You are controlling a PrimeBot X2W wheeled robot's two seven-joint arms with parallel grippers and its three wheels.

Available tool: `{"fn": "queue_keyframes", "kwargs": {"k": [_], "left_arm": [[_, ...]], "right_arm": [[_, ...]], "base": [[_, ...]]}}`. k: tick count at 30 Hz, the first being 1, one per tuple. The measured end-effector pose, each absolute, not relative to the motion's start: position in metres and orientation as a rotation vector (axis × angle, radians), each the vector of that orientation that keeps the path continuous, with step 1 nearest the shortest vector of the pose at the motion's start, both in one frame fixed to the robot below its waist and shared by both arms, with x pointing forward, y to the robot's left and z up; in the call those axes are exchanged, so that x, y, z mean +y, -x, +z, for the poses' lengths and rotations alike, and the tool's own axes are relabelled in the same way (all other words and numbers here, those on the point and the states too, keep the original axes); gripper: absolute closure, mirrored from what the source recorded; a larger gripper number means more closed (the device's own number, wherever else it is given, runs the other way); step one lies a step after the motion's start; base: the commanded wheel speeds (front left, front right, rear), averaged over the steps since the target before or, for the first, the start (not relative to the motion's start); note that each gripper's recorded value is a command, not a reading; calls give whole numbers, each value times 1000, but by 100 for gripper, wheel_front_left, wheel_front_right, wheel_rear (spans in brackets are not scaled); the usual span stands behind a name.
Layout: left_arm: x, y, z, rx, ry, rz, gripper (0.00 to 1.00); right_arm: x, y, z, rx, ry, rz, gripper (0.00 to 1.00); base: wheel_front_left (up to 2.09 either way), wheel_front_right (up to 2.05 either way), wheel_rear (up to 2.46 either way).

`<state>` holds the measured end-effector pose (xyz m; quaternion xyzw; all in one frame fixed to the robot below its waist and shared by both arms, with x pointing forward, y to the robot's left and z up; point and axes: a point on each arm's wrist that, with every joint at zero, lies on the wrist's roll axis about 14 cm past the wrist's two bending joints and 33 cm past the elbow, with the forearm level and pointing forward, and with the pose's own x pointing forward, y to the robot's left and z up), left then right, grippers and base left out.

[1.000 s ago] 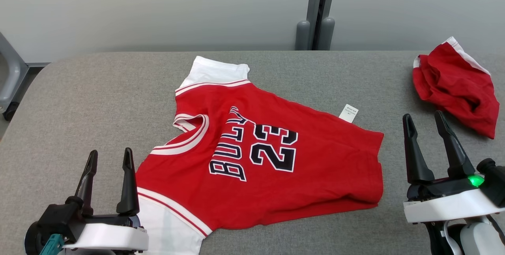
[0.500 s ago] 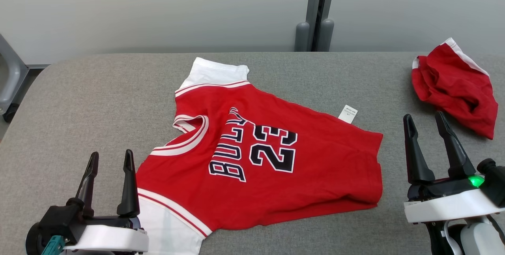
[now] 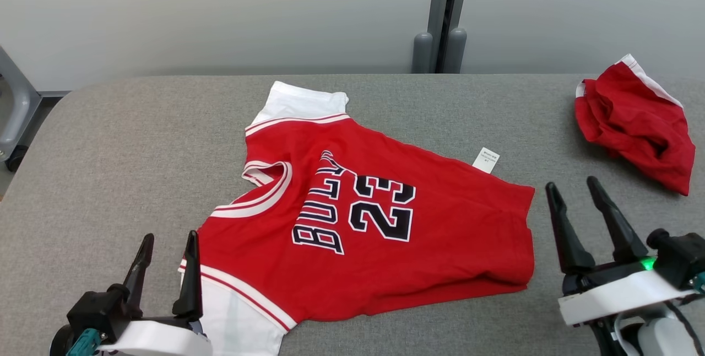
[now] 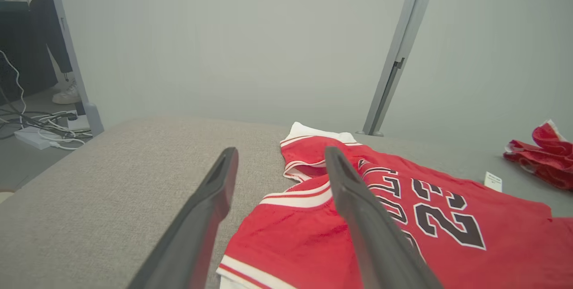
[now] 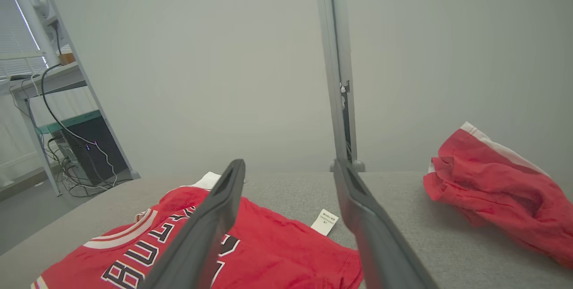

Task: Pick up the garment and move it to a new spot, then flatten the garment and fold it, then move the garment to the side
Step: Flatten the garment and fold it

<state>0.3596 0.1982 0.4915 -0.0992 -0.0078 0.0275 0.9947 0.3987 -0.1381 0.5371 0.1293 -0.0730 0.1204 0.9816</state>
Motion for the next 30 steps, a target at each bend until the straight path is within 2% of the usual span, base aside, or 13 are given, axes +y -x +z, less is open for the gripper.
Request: {"fn": "queue_keyframes", "kwargs": {"k": [8, 16, 24, 30], "left_arm": [[203, -353, 460, 158, 189, 53, 0], [206, -337, 435, 316, 177, 49, 0], [207, -330, 434, 368, 163, 33, 0], [208, -325, 429, 413, 162, 38, 0]], "right_arm": [[-156, -402, 508, 20, -242, 240, 0], [-154, -380, 452, 343, -285, 250, 0], [-138, -357, 408, 571, -340, 273, 0], [-127, -351, 387, 664, -338, 300, 0]], "base": [[0, 0, 0], [0, 0, 0], [0, 0, 0], [0, 0, 0]]}}
